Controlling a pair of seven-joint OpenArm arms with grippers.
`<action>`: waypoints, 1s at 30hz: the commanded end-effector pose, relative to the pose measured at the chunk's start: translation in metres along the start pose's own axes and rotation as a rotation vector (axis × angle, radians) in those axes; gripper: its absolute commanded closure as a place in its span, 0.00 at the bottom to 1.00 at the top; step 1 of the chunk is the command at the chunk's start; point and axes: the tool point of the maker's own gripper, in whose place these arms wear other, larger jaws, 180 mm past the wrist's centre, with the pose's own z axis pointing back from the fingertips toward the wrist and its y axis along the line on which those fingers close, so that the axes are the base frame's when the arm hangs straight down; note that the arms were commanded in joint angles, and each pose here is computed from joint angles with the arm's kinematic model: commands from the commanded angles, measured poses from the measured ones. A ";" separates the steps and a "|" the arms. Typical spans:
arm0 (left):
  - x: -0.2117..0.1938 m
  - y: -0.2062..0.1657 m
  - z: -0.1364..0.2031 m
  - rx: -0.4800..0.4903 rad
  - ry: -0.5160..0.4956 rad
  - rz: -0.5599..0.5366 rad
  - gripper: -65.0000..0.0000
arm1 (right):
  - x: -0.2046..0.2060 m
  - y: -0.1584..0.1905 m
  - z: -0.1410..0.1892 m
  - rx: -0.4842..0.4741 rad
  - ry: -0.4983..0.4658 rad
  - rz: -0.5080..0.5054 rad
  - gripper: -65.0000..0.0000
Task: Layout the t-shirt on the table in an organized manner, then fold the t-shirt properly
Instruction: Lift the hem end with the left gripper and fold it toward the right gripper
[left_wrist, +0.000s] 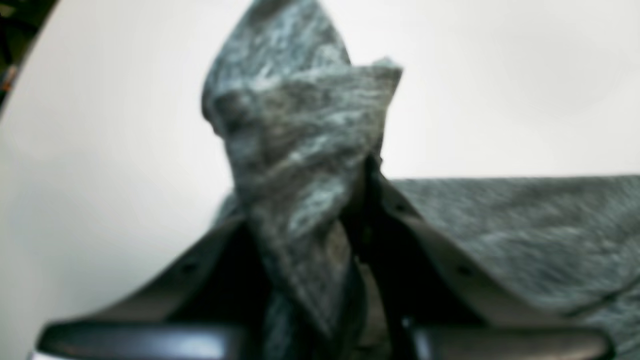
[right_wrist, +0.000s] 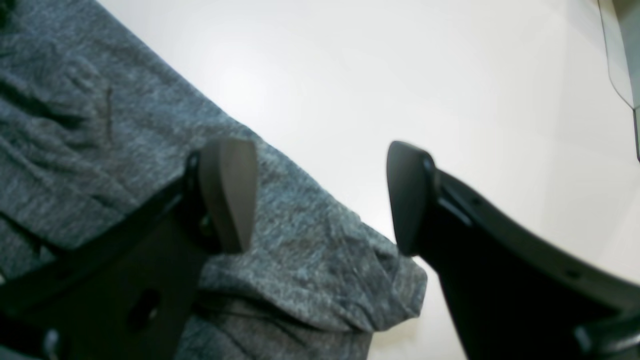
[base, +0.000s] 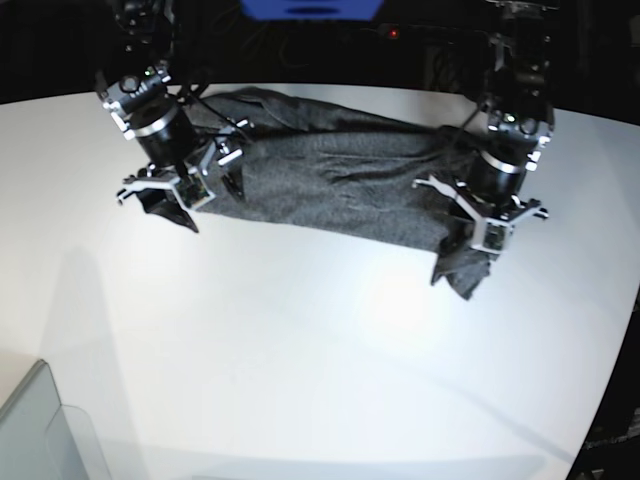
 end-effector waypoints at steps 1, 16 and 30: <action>0.018 -0.007 -0.002 -0.003 -0.063 -0.016 1.00 | 0.015 -0.004 0.002 -0.010 -0.057 0.001 0.37; 0.007 -0.092 -0.004 -0.118 -0.018 -0.245 1.00 | 0.010 -0.012 0.005 -0.035 -0.043 -0.003 0.37; -0.019 -0.105 -0.004 -0.165 0.047 -0.275 0.83 | 0.011 -0.013 0.004 -0.036 -0.049 -0.002 0.37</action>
